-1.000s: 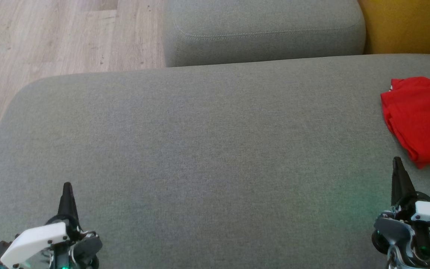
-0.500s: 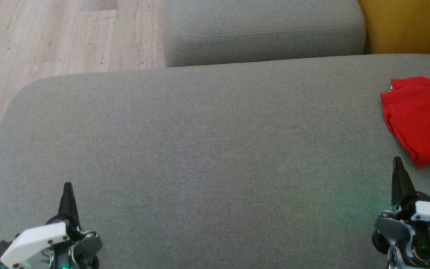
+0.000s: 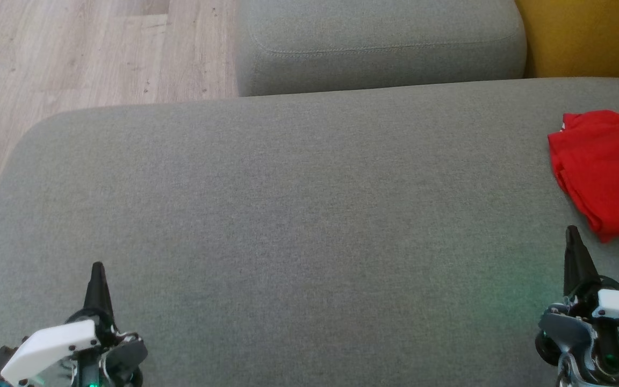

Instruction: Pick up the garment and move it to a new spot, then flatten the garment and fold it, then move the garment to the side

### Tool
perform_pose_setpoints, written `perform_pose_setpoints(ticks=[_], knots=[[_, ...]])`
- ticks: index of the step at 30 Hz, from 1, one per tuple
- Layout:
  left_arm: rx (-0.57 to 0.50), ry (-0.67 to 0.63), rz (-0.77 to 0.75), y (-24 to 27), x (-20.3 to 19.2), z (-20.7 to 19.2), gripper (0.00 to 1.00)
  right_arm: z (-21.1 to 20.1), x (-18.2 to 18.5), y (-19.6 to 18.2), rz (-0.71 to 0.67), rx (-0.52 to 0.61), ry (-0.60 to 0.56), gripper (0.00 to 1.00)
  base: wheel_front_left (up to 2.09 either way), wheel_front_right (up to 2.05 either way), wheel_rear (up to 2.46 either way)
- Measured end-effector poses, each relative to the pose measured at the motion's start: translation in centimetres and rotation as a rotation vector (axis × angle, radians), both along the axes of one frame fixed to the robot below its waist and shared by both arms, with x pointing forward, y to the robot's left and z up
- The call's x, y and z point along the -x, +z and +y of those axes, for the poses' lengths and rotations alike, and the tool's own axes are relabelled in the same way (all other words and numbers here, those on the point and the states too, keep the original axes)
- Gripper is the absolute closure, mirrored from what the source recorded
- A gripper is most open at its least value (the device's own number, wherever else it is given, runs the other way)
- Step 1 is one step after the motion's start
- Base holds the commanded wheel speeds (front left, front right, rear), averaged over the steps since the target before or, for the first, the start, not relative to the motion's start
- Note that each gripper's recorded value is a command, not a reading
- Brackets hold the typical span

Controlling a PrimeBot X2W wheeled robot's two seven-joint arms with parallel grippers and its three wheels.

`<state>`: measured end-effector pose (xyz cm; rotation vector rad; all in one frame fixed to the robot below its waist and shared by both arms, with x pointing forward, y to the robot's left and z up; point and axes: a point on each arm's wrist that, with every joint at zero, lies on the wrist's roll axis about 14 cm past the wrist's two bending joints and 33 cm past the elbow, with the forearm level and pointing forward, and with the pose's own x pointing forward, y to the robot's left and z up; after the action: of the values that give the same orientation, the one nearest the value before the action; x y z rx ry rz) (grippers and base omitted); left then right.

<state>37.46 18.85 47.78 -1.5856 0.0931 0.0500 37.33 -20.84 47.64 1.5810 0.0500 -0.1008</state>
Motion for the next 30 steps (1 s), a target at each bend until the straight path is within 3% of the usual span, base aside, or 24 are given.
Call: perform_pose_setpoints(ticks=[30], knots=[[0.001, 0.000, 0.000, -0.01, 0.00, 0.00, 1.00, -0.01, 0.00, 0.00, 0.000, 0.000, 0.000, 1.00, 0.00, 0.00, 0.00]])
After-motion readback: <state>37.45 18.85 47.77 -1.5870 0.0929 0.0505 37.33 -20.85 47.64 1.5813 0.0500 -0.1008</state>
